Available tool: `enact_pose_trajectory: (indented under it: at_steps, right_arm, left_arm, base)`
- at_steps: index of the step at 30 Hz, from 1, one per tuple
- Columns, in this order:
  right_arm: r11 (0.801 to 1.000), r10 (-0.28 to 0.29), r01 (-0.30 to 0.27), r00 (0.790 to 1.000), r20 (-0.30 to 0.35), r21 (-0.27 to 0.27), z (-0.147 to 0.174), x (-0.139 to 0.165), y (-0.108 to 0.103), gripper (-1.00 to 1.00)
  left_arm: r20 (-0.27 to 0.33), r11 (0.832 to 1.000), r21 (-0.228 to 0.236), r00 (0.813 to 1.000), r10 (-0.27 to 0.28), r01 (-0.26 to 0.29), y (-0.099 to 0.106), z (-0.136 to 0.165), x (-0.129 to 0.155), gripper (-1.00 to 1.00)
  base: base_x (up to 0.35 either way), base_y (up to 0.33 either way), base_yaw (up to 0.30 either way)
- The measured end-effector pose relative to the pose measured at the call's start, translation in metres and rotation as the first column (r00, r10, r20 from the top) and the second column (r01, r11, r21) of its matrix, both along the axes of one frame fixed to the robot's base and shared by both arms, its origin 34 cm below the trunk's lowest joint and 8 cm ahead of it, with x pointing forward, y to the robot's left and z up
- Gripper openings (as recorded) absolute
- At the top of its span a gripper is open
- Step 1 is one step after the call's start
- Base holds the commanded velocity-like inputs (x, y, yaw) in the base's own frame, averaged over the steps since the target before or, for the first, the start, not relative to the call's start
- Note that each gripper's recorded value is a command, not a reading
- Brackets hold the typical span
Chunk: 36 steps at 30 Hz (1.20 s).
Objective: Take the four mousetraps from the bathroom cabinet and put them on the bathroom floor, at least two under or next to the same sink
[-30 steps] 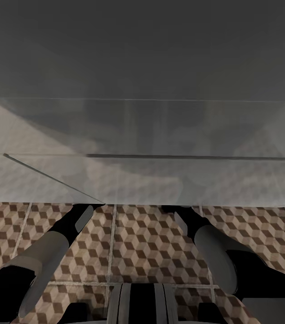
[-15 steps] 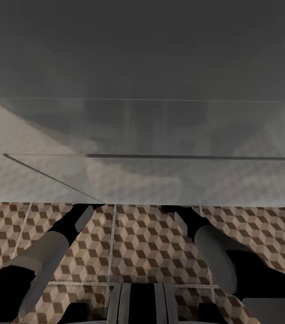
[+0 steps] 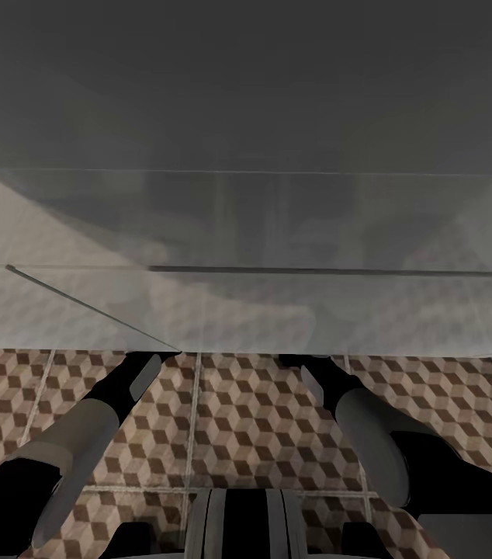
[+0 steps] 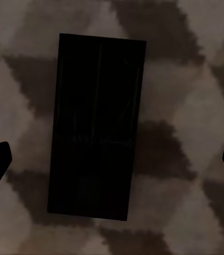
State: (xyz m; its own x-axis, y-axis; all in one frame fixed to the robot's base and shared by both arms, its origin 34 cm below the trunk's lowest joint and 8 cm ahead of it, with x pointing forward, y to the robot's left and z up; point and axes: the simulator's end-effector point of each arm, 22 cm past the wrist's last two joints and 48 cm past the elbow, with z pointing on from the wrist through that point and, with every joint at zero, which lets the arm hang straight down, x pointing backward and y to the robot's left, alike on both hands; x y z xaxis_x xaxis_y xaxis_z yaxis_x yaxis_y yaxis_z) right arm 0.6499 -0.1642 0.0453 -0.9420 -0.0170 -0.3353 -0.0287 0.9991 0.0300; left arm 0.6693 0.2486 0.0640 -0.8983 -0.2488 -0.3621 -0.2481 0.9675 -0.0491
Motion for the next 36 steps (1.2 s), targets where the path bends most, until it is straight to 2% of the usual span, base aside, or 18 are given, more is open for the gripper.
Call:
enact_pose_trajectory:
  at_steps: [36]
  right_arm:
    - [1.000,0.000,0.000,1.000,0.002,0.000,0.0002,0.0005,0.0000,1.00]
  left_arm:
    - [-0.001,1.000,0.004,1.000,0.001,-0.001,0.0001,0.0000,-0.0002,1.00]
  base:
    - [0.000,0.000,0.000]
